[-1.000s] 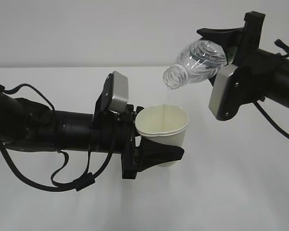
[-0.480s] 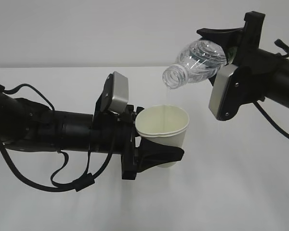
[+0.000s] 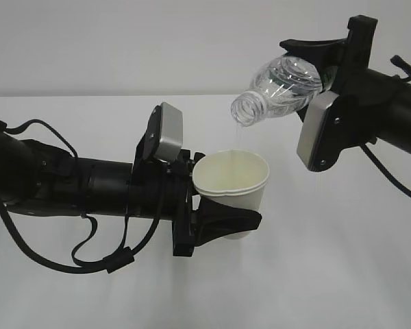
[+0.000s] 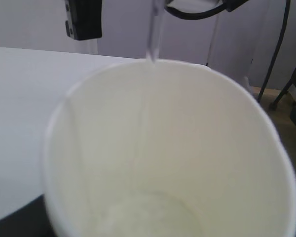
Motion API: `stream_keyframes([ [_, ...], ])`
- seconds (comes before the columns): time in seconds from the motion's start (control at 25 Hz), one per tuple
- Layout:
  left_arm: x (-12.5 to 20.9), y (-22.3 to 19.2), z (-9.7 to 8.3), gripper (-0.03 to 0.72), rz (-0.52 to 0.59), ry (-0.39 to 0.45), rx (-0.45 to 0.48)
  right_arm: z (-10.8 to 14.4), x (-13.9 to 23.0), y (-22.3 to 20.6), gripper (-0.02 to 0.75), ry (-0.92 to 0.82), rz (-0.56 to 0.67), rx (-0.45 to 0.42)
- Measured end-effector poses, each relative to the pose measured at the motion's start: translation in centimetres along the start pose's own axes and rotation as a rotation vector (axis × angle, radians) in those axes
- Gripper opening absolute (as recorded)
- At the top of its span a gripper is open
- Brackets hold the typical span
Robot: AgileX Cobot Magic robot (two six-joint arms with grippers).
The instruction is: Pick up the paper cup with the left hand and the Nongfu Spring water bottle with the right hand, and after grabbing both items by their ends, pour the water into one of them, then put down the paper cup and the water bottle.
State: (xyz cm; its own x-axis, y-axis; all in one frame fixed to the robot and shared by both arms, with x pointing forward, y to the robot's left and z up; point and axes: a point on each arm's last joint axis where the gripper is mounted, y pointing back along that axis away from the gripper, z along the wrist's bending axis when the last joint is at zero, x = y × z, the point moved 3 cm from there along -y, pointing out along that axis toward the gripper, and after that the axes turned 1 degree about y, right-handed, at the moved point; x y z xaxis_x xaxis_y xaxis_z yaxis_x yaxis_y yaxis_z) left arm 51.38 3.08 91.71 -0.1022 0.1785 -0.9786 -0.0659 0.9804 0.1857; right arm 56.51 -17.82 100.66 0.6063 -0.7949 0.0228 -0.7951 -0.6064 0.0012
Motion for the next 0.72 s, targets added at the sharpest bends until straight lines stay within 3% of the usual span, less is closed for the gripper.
stream_keyframes([
  [0.72,0.11,0.00,-0.16,0.475,0.009,-0.008,0.013,0.00,0.00,0.00,0.418,0.021,0.000,0.000],
])
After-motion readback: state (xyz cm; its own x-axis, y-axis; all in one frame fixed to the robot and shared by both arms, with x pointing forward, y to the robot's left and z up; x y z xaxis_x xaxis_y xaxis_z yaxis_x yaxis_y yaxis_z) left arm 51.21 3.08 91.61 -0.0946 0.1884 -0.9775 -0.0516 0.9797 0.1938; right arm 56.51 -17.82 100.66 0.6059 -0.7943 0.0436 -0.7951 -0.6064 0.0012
